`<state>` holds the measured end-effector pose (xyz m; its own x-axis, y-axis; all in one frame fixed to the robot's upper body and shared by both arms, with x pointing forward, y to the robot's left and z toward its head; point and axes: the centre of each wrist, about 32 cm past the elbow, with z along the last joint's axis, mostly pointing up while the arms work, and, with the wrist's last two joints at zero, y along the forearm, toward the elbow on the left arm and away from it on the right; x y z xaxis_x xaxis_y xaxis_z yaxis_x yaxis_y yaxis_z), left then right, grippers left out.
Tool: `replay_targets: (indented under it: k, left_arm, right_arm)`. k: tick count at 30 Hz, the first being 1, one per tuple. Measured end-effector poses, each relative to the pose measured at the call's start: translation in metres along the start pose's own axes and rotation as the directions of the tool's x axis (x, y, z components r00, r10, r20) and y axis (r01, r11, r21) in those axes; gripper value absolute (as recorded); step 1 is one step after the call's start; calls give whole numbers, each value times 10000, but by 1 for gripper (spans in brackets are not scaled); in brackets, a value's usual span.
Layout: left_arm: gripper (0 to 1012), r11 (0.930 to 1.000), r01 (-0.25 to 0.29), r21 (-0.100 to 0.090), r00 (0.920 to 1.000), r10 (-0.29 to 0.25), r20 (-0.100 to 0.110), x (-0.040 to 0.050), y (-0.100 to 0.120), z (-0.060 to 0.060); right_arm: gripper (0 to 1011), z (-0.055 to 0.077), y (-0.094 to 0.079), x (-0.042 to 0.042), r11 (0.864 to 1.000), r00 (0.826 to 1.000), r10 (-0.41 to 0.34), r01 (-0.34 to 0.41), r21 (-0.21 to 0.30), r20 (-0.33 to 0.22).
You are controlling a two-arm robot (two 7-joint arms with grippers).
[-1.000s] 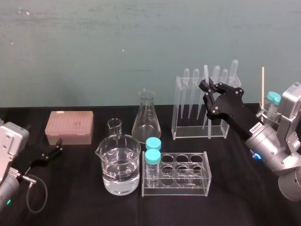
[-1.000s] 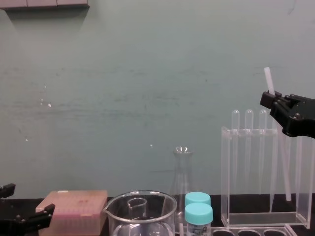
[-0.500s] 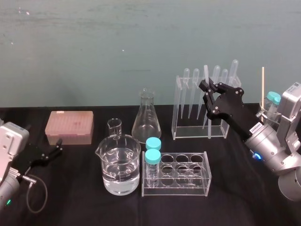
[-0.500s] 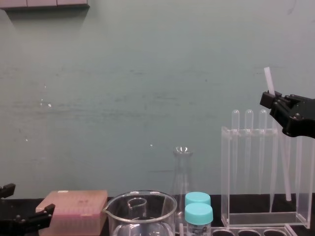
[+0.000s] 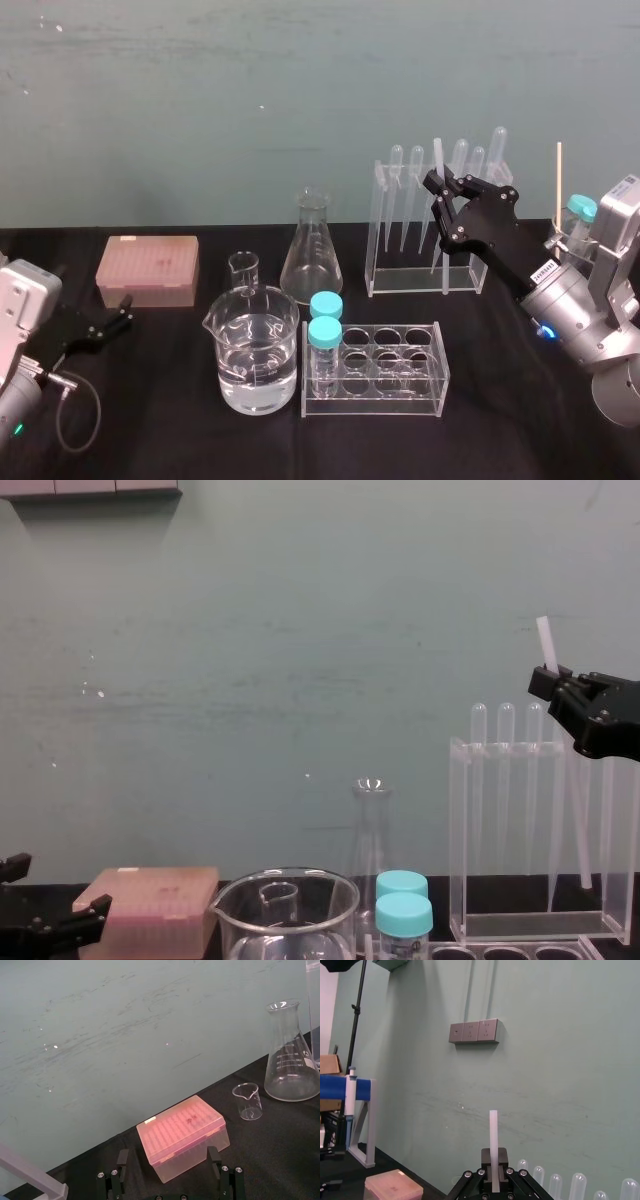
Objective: Pick up the stirring rod with one hand, then place it down.
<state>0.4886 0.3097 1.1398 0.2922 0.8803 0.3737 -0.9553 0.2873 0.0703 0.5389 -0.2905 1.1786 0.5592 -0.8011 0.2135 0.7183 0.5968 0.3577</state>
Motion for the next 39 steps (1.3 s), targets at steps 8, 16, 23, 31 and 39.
replay_targets:
  k: [8, 16, 23, 31, 39]
  left_arm:
    - [1000, 10000, 0, -1, 10000, 0, 0, 0, 0, 0]
    - [1000, 10000, 0, 0, 10000, 0, 0, 0, 0, 0]
    - [1000, 10000, 1, 0, 10000, -1, 0, 0, 0, 0]
    - [1000, 10000, 0, -1, 10000, 0, 0, 0, 0, 0]
    - [1000, 10000, 0, -1, 10000, 0, 1, 0, 0, 0]
  right_arm:
    - [69, 0, 0, 0, 10000, 10000, 0, 0, -1, 0]
    - [69, 2, -3, 5, 10000, 10000, 45, -45, 10, -5]
    - [69, 48, -30, 17, 9985, 9985, 543, -543, 38, -19]
    - [69, 63, -46, -7, 9929, 9928, 1180, -1184, -136, -218]
    - [69, 5, -16, -36, 9816, 9804, 1847, -1875, -361, -683]
